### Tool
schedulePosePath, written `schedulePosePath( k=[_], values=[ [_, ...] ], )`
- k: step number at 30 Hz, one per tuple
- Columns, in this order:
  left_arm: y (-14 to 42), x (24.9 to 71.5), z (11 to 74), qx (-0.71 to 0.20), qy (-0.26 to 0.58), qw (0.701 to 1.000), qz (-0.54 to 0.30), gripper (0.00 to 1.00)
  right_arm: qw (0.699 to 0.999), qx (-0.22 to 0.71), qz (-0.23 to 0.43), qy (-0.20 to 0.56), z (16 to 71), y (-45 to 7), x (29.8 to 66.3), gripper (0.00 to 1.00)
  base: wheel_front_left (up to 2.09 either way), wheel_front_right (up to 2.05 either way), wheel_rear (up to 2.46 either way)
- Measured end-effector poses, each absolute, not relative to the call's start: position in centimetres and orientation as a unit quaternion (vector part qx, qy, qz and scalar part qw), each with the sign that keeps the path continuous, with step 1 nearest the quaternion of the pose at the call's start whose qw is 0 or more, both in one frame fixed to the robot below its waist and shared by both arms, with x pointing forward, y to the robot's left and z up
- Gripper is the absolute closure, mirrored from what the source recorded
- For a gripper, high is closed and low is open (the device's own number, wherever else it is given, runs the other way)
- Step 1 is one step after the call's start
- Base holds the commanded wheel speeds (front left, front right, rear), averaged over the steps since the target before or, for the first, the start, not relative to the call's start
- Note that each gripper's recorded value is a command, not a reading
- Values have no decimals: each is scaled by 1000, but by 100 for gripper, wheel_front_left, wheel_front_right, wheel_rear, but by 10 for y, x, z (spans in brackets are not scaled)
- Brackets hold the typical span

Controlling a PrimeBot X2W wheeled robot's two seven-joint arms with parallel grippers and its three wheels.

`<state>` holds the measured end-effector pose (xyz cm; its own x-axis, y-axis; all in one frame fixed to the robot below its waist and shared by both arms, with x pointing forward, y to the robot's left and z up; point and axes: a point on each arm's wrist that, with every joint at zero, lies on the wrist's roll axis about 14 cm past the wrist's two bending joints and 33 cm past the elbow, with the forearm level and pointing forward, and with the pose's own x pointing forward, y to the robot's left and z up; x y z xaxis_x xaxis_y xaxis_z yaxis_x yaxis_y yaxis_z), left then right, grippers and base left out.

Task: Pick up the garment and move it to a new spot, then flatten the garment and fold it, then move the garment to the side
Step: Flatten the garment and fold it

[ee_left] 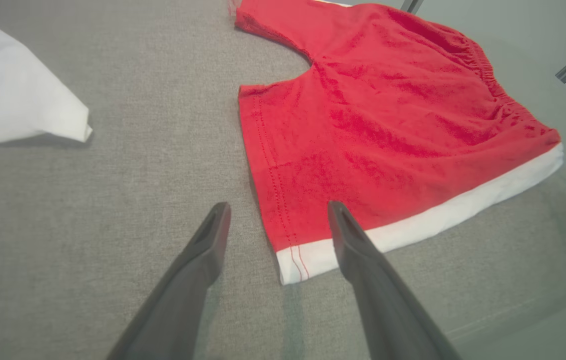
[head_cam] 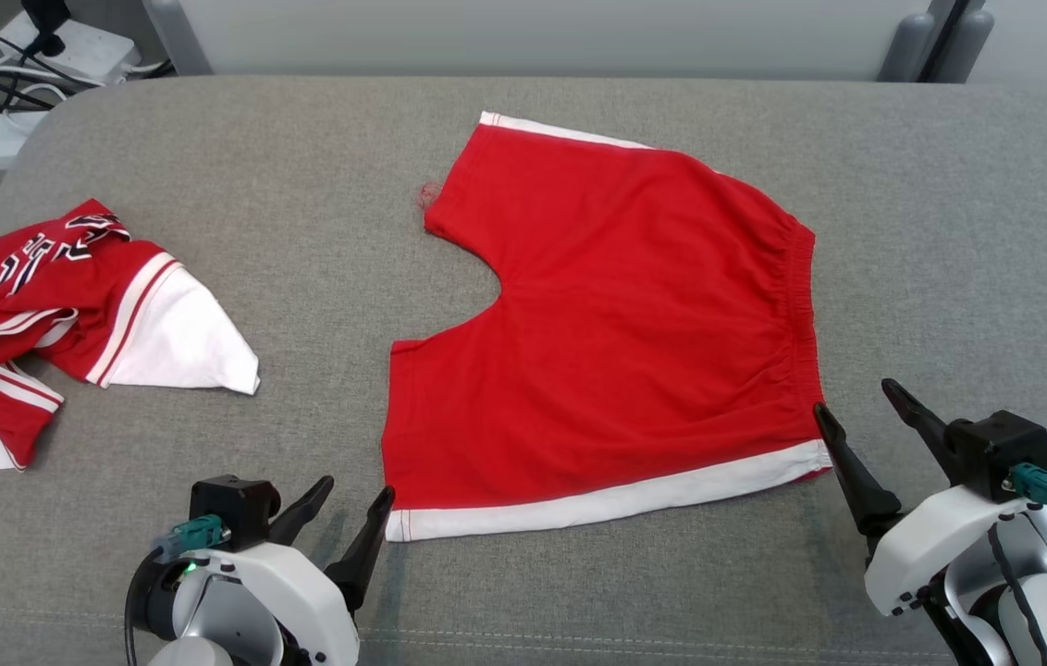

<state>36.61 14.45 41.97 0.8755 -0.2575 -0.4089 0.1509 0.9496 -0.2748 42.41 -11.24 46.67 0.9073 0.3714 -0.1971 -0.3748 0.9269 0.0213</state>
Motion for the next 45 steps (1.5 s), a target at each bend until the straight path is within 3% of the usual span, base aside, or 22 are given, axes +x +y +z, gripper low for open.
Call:
schedulePosePath(
  k=[11,22,23,24,25,35,45],
  values=[
    [133,350,369,-150,325,926,-117,0,962,-6,202,187,419,-115,420,0,0,0,0],
    [126,360,354,-157,361,910,-132,0,942,7,213,258,385,-108,409,0,0,0,0],
    [125,360,353,-161,363,908,-132,0,942,8,215,259,384,-106,408,43,0,0,0],
    [125,360,352,-162,366,907,-133,21,940,11,216,262,384,-105,407,65,0,0,0],
    [122,361,353,-167,365,906,-137,100,940,12,217,263,384,-105,407,100,0,0,0],
    [113,345,357,-173,384,892,-164,100,945,30,212,247,397,-107,408,100,0,0,0],
    [126,300,365,-200,398,885,-137,100,943,67,178,274,390,-125,357,100,0,0,0]
  ],
)
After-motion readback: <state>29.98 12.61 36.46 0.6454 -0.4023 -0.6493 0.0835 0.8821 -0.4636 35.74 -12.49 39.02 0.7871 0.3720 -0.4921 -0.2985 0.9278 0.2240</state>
